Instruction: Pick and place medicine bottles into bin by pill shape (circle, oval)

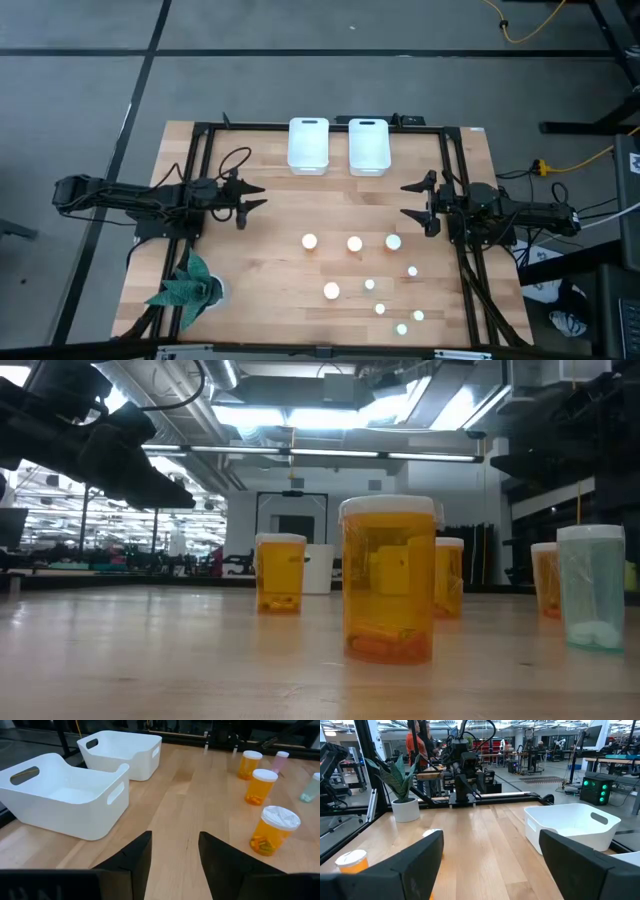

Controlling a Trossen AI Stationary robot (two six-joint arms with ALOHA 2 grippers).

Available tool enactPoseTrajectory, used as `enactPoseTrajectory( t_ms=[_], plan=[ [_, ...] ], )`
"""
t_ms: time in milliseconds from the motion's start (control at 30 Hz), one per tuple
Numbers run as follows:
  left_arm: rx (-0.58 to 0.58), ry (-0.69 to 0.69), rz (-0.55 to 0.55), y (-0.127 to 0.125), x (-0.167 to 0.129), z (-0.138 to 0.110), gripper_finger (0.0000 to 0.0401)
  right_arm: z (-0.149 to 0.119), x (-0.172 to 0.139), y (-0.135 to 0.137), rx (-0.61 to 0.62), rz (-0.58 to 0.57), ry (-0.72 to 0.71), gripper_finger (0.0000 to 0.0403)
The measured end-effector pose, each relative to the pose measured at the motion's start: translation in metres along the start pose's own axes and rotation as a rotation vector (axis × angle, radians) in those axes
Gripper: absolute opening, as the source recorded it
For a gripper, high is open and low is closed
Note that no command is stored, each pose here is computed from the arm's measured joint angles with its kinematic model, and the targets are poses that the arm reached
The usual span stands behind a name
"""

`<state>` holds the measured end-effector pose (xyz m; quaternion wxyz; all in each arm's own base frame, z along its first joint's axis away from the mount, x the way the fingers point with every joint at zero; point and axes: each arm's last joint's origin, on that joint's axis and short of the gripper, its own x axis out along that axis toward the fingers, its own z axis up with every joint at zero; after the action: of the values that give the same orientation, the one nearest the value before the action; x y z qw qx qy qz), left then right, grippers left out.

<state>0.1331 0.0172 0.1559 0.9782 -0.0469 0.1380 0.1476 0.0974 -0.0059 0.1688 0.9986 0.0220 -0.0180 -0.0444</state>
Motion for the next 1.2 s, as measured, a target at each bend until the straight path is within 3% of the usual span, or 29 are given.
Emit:
enactPoseTrajectory(
  t_ms=[833, 1067, 1200],
  plan=[
    [0.0, 0.0, 0.0, 0.0, 0.0, 0.0, 0.0155, 0.0, 0.0, 0.0, 0.001, 0.0, 0.0, 0.033],
    [0.0, 0.0, 0.0, 0.0, 0.0, 0.0, 0.0155, 0.0006, 0.0, -0.0001, 0.236, -0.003, -0.006, 0.033],
    [0.0, 0.0, 0.0, 0.0001, 0.0, -0.0001, 0.0155, 0.0017, -0.0002, -0.0028, 0.22, -0.098, -0.032, 0.033]
  ],
)
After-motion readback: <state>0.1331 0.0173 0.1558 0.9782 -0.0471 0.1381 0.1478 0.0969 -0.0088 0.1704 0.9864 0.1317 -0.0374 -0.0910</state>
